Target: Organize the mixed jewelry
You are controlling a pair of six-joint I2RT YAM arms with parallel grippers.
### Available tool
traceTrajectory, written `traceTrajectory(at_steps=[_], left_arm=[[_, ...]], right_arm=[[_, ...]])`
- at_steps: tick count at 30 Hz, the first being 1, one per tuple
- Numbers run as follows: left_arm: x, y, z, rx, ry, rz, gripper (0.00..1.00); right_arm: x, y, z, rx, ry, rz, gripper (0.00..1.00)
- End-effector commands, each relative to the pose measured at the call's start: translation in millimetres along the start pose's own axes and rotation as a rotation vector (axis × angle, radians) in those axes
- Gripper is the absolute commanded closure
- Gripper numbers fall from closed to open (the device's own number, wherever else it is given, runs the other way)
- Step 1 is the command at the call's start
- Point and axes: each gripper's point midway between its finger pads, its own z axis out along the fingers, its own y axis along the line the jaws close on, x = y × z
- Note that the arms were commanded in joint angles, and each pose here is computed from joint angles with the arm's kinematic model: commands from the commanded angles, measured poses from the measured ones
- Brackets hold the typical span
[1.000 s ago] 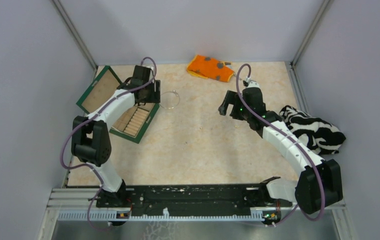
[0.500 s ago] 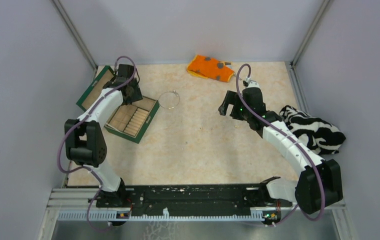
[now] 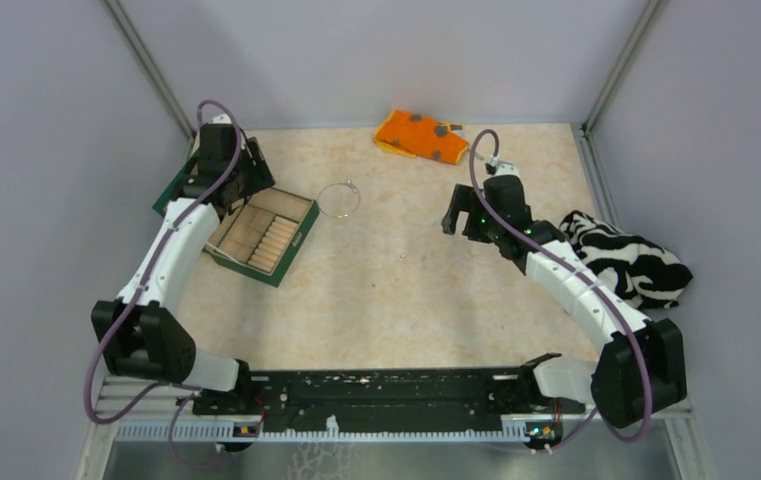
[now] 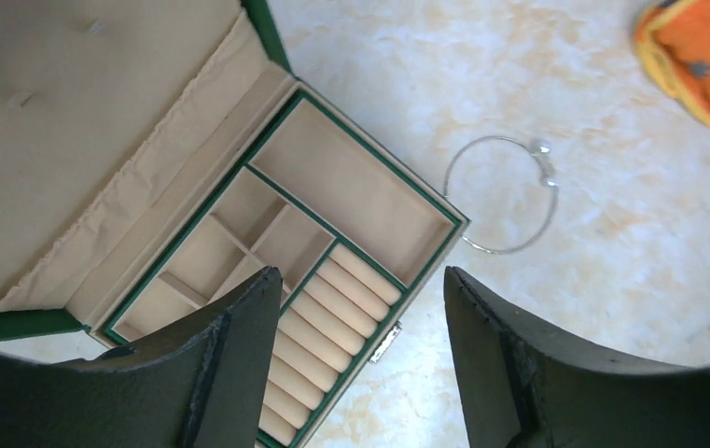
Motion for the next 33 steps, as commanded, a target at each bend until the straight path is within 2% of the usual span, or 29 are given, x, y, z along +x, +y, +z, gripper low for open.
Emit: traceTrajectory(at_steps=[1, 5, 9, 14, 19, 22, 27, 33], left_arm=[[-1.4, -20.8, -22.9, 0.141, -0.004, 0.086, 0.28], [30.9, -64.7, -46.5, 0.189, 0.024, 0.252, 0.24], [79.8, -119.7, -74.5, 0.401, 0.081, 0.337, 0.21], [142.7, -149.5, -95.0, 0.52, 0.165, 0.484, 0.17], [203.8, -159.8, -111.8, 0.631, 0.296, 0.587, 0.08], [229.9, -158.6, -117.8, 0.687, 0.362, 0.627, 0.07], [265.9, -153.9, -109.3, 0.683, 0.433, 0.707, 0.08], [283.9, -155.4, -92.1, 0.621, 0.459, 0.63, 0.14]], right_arm=[[-41.5, 10.4, -21.2, 0.048, -0.113, -0.106, 0.05], [-52.9, 11.5, -27.4, 0.072, -0.139, -0.148, 0.05], [-56.3, 11.0, -30.0, 0.082, -0.148, -0.15, 0.05], [-52.8, 11.4, -31.9, 0.071, -0.145, -0.141, 0.05], [-51.5, 8.4, -35.4, 0.079, -0.152, -0.133, 0.05], [-51.2, 8.7, -36.7, 0.075, -0.156, -0.126, 0.05], [-50.6, 11.5, -33.5, 0.064, -0.151, -0.12, 0.05], [-48.7, 13.7, -30.2, 0.053, -0.143, -0.11, 0.05]])
